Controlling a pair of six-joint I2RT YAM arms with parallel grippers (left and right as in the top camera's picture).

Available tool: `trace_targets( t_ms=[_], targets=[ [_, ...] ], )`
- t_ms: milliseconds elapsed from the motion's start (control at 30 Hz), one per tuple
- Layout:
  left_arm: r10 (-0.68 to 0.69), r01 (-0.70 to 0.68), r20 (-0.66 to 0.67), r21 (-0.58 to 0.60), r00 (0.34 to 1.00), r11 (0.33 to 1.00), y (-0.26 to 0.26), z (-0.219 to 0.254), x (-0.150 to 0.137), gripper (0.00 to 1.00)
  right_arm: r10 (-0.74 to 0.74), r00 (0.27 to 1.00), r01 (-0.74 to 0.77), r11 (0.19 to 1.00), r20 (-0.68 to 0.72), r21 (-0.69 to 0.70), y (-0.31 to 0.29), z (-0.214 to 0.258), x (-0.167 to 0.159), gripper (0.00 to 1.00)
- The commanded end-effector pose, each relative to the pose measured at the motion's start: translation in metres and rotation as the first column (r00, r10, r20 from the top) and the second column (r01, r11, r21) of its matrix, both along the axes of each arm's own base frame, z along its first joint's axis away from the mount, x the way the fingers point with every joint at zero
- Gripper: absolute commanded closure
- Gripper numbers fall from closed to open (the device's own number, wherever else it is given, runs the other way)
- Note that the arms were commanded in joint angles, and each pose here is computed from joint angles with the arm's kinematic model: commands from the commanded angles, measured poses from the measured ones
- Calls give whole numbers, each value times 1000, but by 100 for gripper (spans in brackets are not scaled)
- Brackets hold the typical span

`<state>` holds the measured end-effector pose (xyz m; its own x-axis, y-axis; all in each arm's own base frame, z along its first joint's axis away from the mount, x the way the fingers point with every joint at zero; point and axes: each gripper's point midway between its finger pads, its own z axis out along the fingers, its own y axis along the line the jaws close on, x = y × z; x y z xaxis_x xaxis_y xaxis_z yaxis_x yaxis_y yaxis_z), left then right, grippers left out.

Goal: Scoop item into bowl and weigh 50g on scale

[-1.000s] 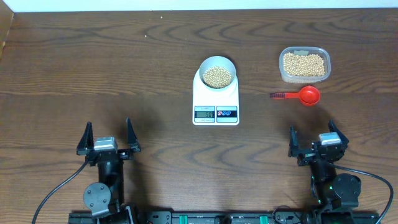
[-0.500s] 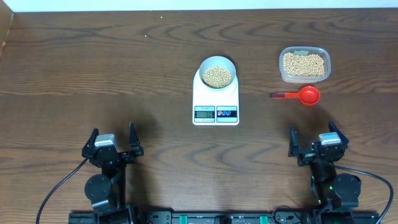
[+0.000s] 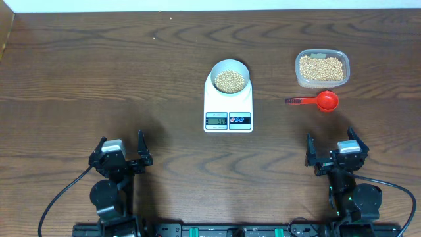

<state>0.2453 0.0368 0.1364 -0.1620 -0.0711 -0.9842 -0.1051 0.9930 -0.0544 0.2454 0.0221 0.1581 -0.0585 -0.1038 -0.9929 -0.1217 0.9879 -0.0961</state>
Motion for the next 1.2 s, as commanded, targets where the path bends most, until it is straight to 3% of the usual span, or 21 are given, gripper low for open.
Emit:
trace_targets(
  t_ms=[0, 267, 1167],
  targets=[
    [-2, -1, -69, -32, 998, 999, -1, -19, -2, 2, -11, 1000, 11, 1000, -1, 11, -2, 0, 0, 1],
    [-4, 4, 45, 0, 999, 1000, -2, 8, -4, 2, -11, 1000, 11, 1000, 0, 11, -2, 0, 0, 1],
    [-68, 68, 35, -3, 997, 998, -18, 5, -2, 2, -11, 1000, 11, 1000, 0, 11, -2, 0, 0, 1]
  ],
)
